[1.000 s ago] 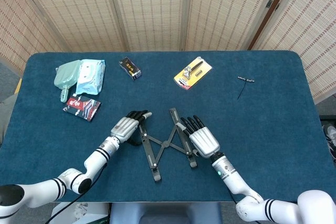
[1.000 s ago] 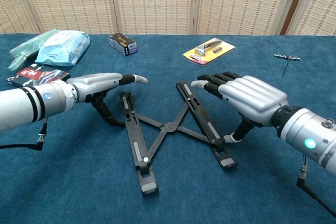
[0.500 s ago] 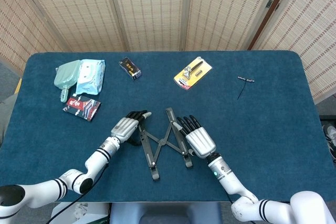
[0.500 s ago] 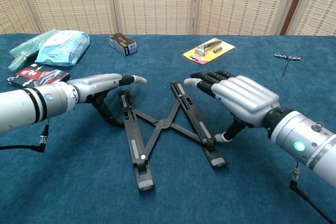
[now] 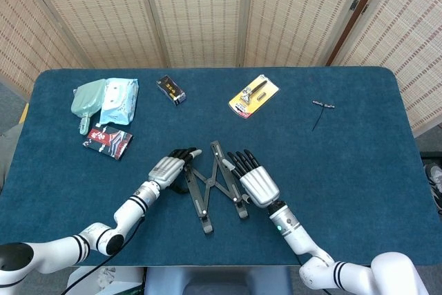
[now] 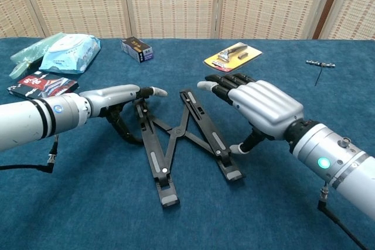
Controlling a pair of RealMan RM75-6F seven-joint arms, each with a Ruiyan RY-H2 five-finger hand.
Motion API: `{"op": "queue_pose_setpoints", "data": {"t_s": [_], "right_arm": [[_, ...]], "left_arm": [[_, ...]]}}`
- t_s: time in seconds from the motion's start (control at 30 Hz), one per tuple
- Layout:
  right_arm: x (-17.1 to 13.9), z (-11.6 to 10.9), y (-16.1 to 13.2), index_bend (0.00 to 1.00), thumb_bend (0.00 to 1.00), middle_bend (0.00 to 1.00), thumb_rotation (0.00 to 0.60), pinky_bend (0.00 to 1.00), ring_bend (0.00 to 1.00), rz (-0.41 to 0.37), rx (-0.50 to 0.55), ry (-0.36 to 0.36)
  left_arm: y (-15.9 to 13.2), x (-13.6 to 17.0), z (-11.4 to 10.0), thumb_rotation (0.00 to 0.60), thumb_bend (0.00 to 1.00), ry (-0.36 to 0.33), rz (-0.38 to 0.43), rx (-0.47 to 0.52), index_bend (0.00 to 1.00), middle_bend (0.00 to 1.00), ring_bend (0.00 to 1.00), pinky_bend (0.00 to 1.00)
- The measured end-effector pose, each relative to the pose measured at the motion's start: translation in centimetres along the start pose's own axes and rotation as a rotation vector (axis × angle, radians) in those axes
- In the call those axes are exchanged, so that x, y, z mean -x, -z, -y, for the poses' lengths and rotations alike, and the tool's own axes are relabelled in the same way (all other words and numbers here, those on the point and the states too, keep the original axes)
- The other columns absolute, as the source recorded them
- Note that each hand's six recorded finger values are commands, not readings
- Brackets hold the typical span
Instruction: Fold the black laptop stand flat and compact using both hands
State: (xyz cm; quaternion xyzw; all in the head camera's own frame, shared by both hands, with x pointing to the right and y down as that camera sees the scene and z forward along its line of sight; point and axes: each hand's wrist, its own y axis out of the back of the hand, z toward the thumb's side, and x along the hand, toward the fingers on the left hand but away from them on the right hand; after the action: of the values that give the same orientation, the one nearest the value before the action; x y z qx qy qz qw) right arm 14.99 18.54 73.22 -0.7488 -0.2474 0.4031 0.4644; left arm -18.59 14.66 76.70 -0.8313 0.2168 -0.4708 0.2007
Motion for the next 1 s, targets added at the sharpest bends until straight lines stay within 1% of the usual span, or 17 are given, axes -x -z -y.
{"op": "queue_pose_setpoints", "data": {"t_s": [0.33, 0.7, 0.87, 1.0], "right_arm": [[0.9, -0.6, -0.7, 0.00, 0.00, 0.00, 0.600, 0.00, 0.00, -0.013, 0.016, 0.051], [1.5, -0.9, -1.0, 0.00, 0.00, 0.00, 0.600, 0.00, 0.00, -0.017, 0.030, 0.073], [1.2, -1.3, -0.8, 0.00, 0.00, 0.00, 0.600, 0.00, 0.00, -0.030, 0.033, 0.074], [1.1, -2.5, -0.2, 0.00, 0.00, 0.00, 0.600, 0.00, 0.00, -0.063, 0.039, 0.059]], "left_arm": [[-0.9, -0.1, 0.1, 0.600, 0.17, 0.022, 0.022, 0.018, 0.00, 0.00, 0.00, 0.00], [-2.1, 0.0, 0.3, 0.600, 0.17, 0.045, 0.054, 0.011, 0.00, 0.00, 0.00, 0.00], [-1.5, 0.1, -0.4, 0.600, 0.17, 0.028, 0.043, -0.010, 0.00, 0.00, 0.00, 0.00], [-0.3, 0.6, -1.6, 0.600, 0.17, -0.013, 0.020, -0.023, 0.00, 0.00, 0.00, 0.00]]}}
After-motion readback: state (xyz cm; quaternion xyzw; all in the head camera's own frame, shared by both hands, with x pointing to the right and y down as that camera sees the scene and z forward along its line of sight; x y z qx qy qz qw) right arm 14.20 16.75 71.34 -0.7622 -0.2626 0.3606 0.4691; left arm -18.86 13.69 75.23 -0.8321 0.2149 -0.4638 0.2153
